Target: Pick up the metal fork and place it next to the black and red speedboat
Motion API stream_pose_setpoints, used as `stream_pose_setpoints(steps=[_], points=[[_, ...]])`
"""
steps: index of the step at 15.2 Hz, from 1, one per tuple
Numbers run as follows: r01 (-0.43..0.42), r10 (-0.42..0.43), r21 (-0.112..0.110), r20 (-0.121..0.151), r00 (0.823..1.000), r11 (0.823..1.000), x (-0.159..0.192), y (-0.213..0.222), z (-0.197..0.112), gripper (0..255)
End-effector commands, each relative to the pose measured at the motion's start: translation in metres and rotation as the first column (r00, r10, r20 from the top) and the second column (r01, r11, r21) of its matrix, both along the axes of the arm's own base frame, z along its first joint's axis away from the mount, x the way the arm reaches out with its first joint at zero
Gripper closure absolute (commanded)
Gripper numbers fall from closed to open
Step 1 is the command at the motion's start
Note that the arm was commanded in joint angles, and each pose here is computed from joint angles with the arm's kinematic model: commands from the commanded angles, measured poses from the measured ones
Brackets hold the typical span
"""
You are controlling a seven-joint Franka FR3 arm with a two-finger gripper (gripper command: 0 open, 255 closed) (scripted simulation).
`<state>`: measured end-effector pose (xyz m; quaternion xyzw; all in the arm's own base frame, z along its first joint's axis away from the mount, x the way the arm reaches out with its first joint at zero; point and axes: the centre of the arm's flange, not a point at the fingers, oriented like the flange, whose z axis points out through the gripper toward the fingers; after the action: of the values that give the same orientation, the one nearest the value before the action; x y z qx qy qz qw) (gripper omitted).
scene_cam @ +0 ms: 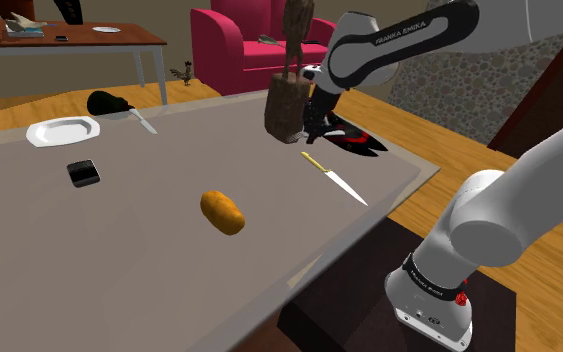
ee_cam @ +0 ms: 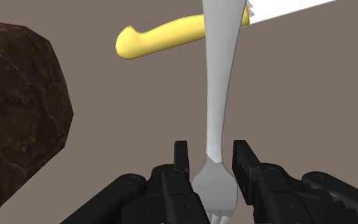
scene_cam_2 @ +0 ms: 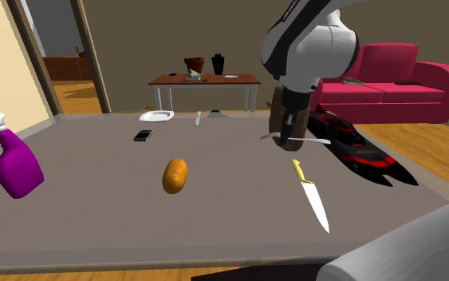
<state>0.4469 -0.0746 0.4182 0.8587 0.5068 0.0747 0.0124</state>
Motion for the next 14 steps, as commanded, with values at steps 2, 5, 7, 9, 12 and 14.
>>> stream_pose_setpoints(steps=[2,5,7,9,12,14], points=[[0.0,0.0,0.0,0.001,1.0,1.0,0.0,0.0,-0.016,255],[0.0,0.0,0.0,0.001,1.0,1.0,0.0,0.0,-0.032,255],[0.0,0.0,0.0,0.001,1.0,1.0,0.0,0.0,-0.042,255],[0.0,0.0,0.0,0.001,1.0,1.0,0.0,0.0,-0.053,255],[0.0,0.0,0.0,0.001,1.0,1.0,0.0,0.0,-0.069,255],[0.0,0.0,0.0,0.001,1.0,1.0,0.0,0.0,-0.079,255]])
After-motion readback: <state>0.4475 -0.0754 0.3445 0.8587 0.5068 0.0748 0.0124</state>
